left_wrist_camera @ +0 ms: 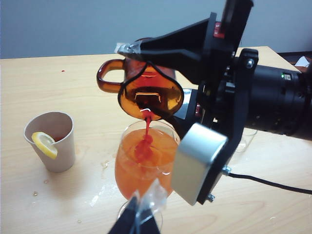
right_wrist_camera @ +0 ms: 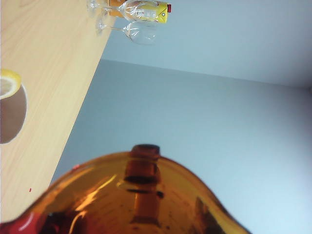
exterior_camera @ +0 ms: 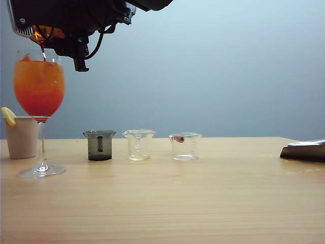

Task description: Pick up the fourth measuring cup from the left, pour the grenadine inside into the goblet, and finally put the measuring cup back in its original place.

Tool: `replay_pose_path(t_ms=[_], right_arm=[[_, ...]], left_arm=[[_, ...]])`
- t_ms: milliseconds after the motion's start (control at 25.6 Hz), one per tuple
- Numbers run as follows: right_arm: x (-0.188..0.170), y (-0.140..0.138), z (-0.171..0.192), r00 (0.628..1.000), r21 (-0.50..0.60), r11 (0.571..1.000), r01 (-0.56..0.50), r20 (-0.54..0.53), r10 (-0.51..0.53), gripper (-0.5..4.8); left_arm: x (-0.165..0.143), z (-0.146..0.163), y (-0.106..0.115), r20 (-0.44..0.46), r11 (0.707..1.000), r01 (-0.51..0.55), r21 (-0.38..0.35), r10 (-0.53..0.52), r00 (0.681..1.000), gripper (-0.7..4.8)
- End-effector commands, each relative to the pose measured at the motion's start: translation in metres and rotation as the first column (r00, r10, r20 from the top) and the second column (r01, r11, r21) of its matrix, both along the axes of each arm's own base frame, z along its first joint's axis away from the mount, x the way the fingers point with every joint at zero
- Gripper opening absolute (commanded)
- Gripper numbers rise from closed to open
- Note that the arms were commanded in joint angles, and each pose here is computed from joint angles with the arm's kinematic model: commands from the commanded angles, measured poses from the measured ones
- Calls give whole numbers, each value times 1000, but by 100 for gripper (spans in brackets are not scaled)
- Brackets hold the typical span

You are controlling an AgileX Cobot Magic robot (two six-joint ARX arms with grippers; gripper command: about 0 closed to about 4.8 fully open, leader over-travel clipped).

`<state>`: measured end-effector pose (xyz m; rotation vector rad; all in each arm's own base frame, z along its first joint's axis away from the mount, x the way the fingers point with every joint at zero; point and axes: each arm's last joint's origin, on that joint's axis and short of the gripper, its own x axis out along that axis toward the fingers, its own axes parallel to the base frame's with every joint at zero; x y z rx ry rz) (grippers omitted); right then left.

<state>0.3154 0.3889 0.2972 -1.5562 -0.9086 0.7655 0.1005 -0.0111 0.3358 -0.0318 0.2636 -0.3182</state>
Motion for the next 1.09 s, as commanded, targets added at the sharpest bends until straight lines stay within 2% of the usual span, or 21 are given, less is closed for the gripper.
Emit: replay_pose_path(t_ms=[39,508,1095], right_arm=[[-2,-1,8,999,7,1000,1,49,-1,-2],[-1,-1,8,993,-28,999,23,112,-20,-2],[-2,-1,7,994,-31,999,25,110,-22,-2]], left_arm=[[0,1,0,7,1000,1,-3,-1,1000,-5],[-2,1,-1,6,1000,7,-3,-7,1000,-6],[-2,0,-2,6,1000,17,-2,-17,1000,-5]])
